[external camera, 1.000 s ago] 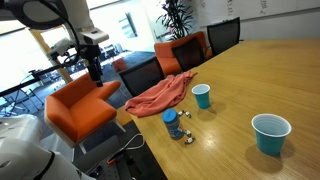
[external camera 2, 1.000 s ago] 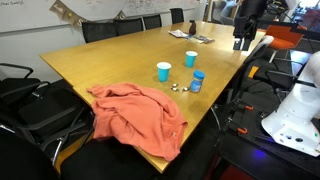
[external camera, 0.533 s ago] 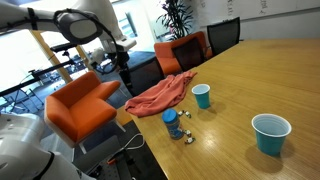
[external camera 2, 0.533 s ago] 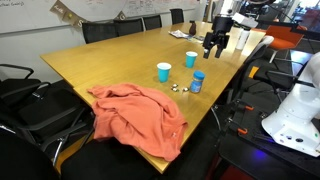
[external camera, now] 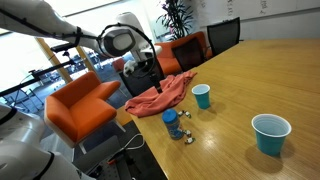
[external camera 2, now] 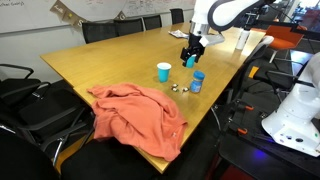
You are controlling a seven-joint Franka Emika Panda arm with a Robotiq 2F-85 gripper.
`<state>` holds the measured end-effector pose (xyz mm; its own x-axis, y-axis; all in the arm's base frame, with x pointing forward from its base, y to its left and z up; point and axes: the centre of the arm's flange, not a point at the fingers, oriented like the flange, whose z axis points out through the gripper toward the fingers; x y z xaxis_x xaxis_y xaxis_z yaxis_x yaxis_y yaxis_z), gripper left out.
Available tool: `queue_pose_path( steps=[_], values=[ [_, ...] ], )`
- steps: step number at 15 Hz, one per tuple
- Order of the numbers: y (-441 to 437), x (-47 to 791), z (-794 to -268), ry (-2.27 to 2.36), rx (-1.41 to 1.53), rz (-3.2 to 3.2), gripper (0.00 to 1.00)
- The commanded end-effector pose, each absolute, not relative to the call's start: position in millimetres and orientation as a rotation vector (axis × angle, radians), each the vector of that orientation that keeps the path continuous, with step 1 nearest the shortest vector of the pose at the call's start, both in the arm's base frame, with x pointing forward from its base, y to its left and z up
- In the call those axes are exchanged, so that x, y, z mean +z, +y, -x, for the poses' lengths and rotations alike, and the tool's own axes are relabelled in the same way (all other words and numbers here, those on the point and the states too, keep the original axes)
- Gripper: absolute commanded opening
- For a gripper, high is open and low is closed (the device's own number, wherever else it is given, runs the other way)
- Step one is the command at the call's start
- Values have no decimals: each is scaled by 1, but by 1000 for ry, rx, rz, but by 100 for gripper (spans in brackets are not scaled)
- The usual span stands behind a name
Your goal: Take the left sweet and put it in the left blue cup
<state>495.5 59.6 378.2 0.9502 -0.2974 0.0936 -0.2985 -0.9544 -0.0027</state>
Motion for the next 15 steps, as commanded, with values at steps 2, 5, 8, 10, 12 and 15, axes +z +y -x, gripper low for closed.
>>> queue_pose_path(
  steps=[2, 5, 8, 10, 12, 15],
  values=[
    [59, 368, -500, -479, 124, -3084, 100],
    [60, 372, -500, -477, 137, -3086, 100],
    [45, 363, -511, -504, 243, -3088, 100],
    [36, 354, -521, -495, 262, -3093, 100],
    [31, 340, -531, -469, 258, -3117, 100],
    [28, 317, -542, -438, 207, -3128, 100]
  ],
)
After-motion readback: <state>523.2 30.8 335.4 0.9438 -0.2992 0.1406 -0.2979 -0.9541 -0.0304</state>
